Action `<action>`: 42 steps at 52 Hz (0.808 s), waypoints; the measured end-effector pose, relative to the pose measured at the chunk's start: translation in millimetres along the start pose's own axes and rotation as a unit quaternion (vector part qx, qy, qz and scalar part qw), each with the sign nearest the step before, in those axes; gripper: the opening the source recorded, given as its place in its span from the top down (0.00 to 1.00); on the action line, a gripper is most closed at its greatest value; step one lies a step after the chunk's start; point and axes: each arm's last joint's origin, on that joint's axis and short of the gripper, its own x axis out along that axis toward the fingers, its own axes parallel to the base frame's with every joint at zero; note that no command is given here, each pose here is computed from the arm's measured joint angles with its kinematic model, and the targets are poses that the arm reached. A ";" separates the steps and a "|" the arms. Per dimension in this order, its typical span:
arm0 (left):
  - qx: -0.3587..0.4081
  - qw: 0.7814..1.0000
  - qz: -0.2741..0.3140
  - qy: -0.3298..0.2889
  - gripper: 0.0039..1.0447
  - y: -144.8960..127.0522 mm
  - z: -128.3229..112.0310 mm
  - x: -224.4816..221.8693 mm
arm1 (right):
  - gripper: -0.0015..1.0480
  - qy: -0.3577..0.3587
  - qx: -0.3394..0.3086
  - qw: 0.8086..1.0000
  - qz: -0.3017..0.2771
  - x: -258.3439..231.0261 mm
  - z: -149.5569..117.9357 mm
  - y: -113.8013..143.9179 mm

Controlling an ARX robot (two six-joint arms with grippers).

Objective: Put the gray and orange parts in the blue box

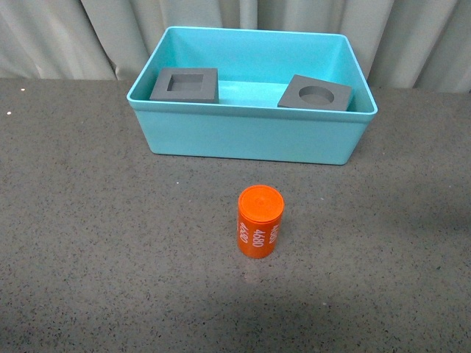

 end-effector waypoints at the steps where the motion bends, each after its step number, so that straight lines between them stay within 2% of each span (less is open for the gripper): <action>1: 0.000 1.000 0.000 0.000 0.69 0.0 0.0 0.0 | 0.09 -0.004 -0.031 0.999 0.015 1.4 -0.1 2.7; 7: 0.000 1.000 0.000 0.000 0.50 0.0 0.0 0.0 | 0.09 0.022 -0.092 0.993 0.070 14.5 -2.8 18.3; 12: 0.000 1.000 0.000 0.000 0.36 0.0 0.0 0.0 | 0.09 0.055 -0.105 0.986 0.117 26.0 -4.0 31.9; 17: 0.000 1.000 0.000 0.000 0.20 0.0 0.0 0.0 | 0.09 0.099 -0.107 0.974 0.176 37.3 -4.3 48.3; 21: 0.000 1.000 0.000 0.000 0.05 0.0 0.0 0.0 | 0.09 0.149 -0.104 0.954 0.238 46.5 -4.5 65.5; 25: 0.000 1.000 0.000 0.000 0.07 0.0 0.0 0.0 | 0.09 0.192 -0.108 0.934 0.283 53.2 -5.1 78.3; 35: 0.000 1.000 0.000 0.000 0.06 0.0 0.0 0.0 | 0.09 0.279 -0.128 0.889 0.340 64.8 -15.7 99.8; 42: 0.000 1.000 0.000 0.000 0.06 0.0 0.0 0.0 | 0.09 0.312 -0.131 0.868 0.363 71.0 -23.2 111.3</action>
